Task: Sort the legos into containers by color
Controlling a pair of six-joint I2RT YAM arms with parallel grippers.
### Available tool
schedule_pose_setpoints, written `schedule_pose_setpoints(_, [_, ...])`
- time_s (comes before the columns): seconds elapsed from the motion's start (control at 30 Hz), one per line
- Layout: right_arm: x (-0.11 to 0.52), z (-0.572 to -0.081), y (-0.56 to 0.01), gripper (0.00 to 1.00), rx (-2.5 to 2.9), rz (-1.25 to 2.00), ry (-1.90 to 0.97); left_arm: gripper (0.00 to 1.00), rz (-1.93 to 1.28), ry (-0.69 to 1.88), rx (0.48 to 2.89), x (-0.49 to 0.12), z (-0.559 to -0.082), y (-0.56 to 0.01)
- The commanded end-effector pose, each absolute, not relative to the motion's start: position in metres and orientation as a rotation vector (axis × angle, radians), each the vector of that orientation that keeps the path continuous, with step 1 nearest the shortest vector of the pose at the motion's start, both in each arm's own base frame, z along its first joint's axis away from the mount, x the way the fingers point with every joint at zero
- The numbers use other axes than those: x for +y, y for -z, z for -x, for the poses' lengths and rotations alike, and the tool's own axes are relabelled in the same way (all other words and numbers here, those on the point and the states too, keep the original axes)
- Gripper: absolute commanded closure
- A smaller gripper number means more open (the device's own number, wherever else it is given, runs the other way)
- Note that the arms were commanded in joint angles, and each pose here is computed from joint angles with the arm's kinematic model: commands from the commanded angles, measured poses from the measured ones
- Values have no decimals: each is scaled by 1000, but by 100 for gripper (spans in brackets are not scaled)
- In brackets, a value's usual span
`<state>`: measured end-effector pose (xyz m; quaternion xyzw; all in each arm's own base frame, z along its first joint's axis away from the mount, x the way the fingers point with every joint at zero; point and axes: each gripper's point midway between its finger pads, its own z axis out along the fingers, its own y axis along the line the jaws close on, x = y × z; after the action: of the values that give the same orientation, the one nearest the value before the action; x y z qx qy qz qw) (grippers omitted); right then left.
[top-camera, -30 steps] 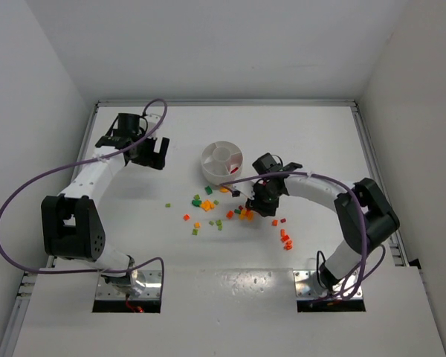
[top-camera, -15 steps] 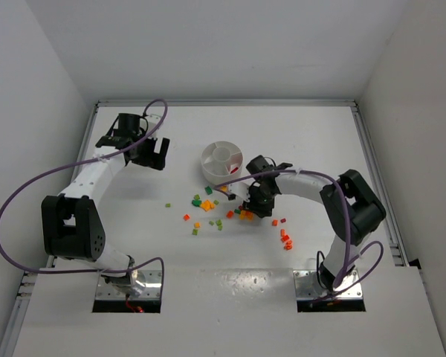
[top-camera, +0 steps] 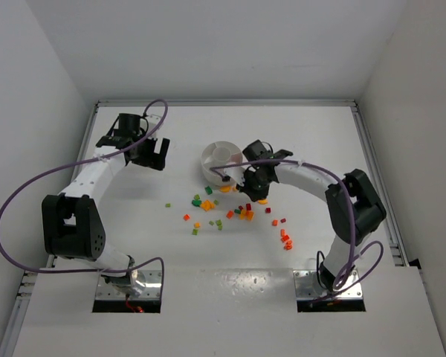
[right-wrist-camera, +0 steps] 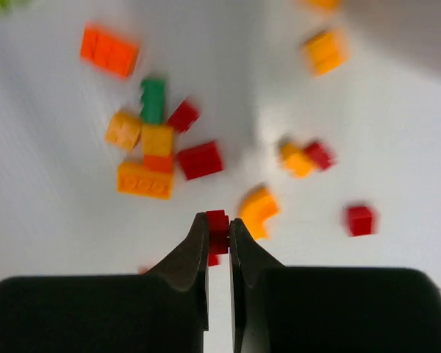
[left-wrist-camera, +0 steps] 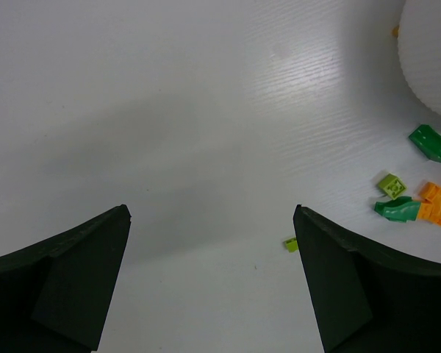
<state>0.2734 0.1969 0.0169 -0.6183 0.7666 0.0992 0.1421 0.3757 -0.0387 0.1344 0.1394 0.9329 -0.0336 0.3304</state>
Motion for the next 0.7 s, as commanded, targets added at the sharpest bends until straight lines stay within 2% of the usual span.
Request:
schedule_pose_setpoints(0.0, [231,-302,-88,97,2129,1572,-371,0,-380,82,2384,-42,-388,-153])
schedule_pose_setpoints(0.13, [258,-320,-131,97,2112,1414,-460,0,-380,82,2384,-42,-388,-153])
schedule_pose_setpoints(0.67, [281,-371,-107,97,2166,1293,-405,0,-375,69,2376,-41,-391,-156])
